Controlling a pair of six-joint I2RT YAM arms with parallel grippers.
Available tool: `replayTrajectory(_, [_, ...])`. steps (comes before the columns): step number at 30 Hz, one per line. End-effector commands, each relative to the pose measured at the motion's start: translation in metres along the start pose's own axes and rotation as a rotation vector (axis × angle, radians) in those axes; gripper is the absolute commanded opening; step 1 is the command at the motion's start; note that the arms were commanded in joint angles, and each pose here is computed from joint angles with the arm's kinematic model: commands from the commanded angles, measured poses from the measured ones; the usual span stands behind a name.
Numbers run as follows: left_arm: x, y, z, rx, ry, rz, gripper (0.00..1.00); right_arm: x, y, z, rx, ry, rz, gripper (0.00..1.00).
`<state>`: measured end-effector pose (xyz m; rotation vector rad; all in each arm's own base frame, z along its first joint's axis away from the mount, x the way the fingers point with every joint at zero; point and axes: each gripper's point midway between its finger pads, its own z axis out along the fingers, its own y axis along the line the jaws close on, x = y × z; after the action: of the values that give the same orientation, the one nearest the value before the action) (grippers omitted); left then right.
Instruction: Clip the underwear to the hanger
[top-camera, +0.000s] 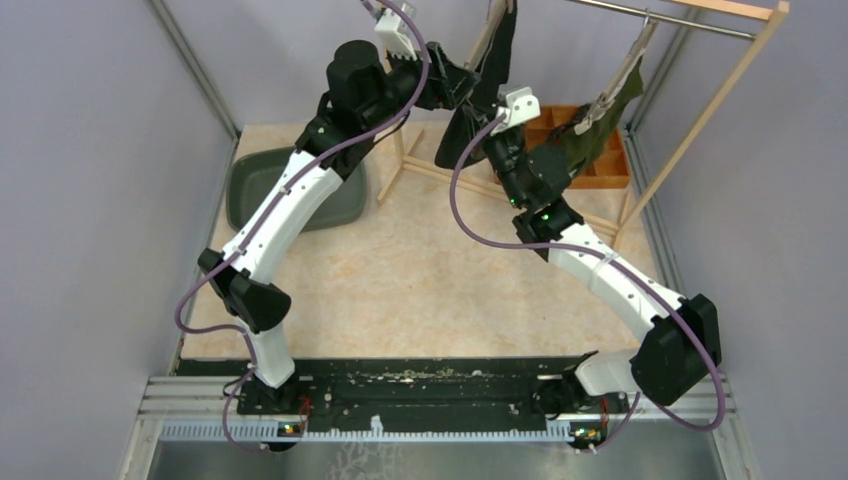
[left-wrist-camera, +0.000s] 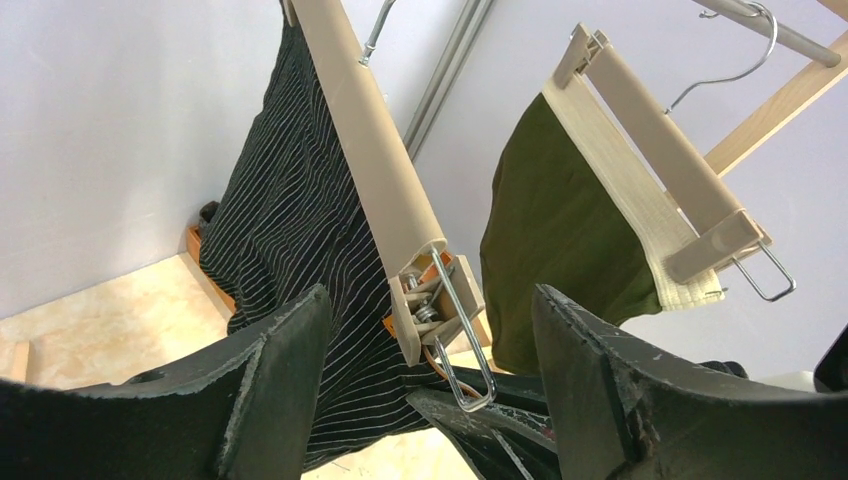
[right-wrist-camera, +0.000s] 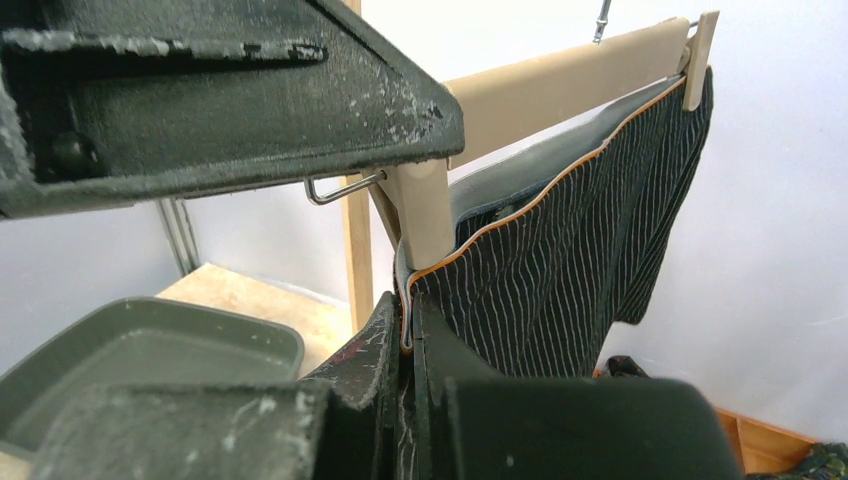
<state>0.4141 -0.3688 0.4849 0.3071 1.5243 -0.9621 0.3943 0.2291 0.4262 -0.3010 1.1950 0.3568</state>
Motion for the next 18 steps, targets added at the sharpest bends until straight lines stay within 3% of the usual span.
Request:
replayTrajectory(1, [-0.0156, -0.0027, 0.0027, 0.017, -0.050, 0.021, 0.77, -0.0377, 0.0083, 0.0078, -0.026, -0.096, 0.014, 0.00])
replayTrajectory(18, [-0.0202, -0.0025, 0.0073, 0.023, -0.079, 0.030, 0.61, -0.0426, 0.0154, 0.0110, -0.046, -0.106, 0.013, 0.00])
